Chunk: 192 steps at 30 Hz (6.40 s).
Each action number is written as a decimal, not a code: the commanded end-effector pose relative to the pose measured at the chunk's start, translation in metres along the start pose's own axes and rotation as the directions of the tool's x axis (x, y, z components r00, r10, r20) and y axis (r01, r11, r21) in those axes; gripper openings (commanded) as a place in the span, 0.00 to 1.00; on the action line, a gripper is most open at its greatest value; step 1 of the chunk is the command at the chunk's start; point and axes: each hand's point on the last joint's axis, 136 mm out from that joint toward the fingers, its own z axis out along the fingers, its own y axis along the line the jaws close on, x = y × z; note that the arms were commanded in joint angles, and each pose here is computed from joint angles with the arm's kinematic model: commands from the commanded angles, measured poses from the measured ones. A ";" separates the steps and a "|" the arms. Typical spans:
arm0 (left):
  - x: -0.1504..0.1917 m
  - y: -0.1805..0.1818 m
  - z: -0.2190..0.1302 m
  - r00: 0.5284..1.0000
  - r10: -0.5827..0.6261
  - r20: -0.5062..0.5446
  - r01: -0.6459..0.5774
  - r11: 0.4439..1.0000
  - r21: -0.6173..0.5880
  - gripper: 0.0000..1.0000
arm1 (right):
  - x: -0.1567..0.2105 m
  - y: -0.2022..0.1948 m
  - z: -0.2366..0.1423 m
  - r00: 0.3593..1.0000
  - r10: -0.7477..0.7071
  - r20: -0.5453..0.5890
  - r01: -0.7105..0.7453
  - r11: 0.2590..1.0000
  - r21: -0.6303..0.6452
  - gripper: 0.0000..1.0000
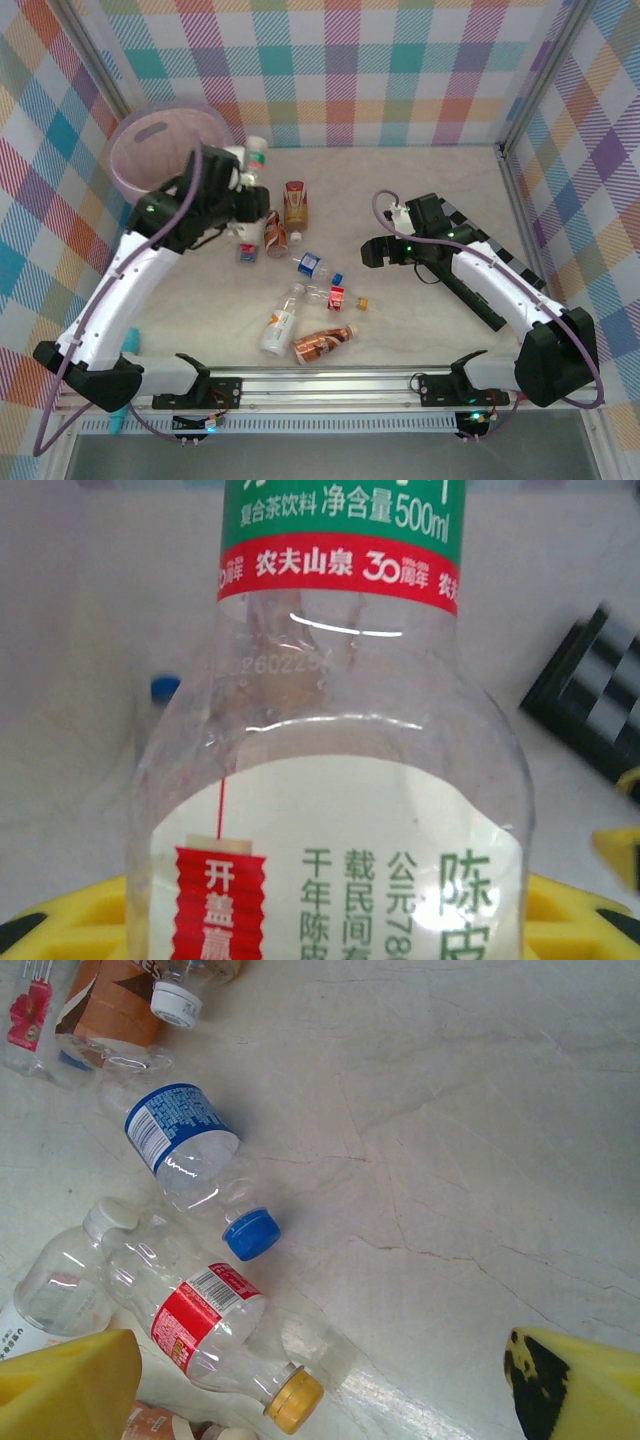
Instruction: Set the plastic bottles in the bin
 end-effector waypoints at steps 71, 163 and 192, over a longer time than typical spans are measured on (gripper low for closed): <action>-0.113 0.153 -0.042 0.968 -0.039 0.248 0.105 0.960 -0.259 1.00 | 0.001 -0.008 -0.011 1.000 0.017 0.020 -0.018 0.998 0.054 0.94; -0.042 0.021 -0.030 0.981 -0.127 0.144 0.108 0.985 0.134 0.24 | 0.018 0.021 0.023 0.979 -0.197 -0.056 0.196 0.980 -0.014 0.94; -0.125 0.207 0.072 0.879 -0.418 0.231 0.441 0.896 -0.057 0.03 | 0.021 0.020 0.013 0.977 -0.204 -0.057 0.204 0.979 0.000 0.94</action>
